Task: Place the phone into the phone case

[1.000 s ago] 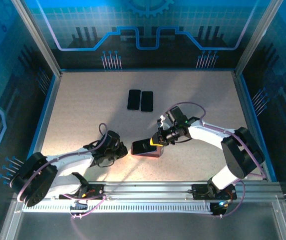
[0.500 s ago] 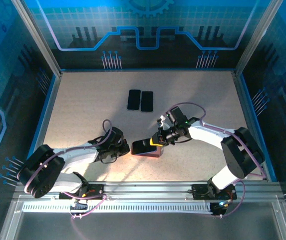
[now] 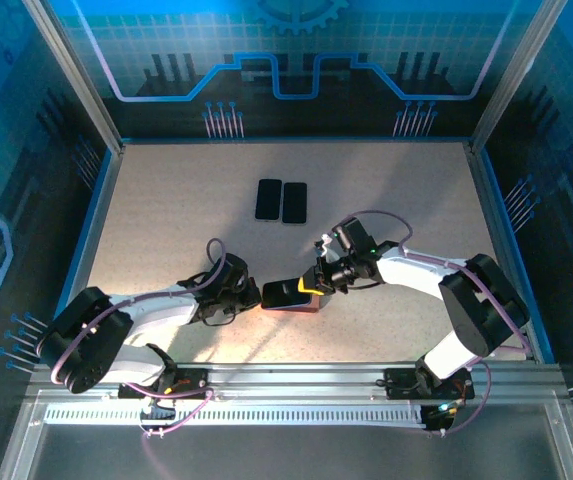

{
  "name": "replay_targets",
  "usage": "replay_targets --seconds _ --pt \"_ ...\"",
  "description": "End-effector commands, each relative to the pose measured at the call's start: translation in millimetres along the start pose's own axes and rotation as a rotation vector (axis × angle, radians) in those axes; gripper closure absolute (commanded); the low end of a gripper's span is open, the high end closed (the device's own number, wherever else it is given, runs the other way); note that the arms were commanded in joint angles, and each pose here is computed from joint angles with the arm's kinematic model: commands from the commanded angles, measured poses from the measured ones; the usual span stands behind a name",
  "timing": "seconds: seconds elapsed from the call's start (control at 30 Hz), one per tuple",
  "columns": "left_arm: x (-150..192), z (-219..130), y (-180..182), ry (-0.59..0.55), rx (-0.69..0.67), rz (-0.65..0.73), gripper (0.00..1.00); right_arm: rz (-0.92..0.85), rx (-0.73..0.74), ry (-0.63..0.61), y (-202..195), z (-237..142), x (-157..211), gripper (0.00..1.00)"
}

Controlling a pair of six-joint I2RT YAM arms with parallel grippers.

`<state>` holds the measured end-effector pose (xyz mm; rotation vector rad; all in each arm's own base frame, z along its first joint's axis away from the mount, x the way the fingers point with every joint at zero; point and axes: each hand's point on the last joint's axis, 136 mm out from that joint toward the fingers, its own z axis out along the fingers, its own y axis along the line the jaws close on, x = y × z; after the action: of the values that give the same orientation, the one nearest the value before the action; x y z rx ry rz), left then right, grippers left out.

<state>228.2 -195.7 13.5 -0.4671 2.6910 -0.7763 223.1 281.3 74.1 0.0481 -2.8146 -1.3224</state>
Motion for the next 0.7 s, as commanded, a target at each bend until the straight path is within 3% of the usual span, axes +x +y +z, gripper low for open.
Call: replay_targets --seconds 0.0,0.57,0.67 --pt "10.9 3.8 2.5 0.037 0.009 -0.019 0.98 0.048 0.094 -0.009 -25.6 12.9 4.9 1.0" --pt "10.7 3.1 1.6 0.023 0.017 -0.026 0.98 0.034 0.188 -0.004 -41.4 15.5 10.2 1.0" --pt "9.8 2.6 2.0 0.017 0.015 -0.028 0.97 0.016 0.22 0.004 -40.2 11.8 8.4 0.93"
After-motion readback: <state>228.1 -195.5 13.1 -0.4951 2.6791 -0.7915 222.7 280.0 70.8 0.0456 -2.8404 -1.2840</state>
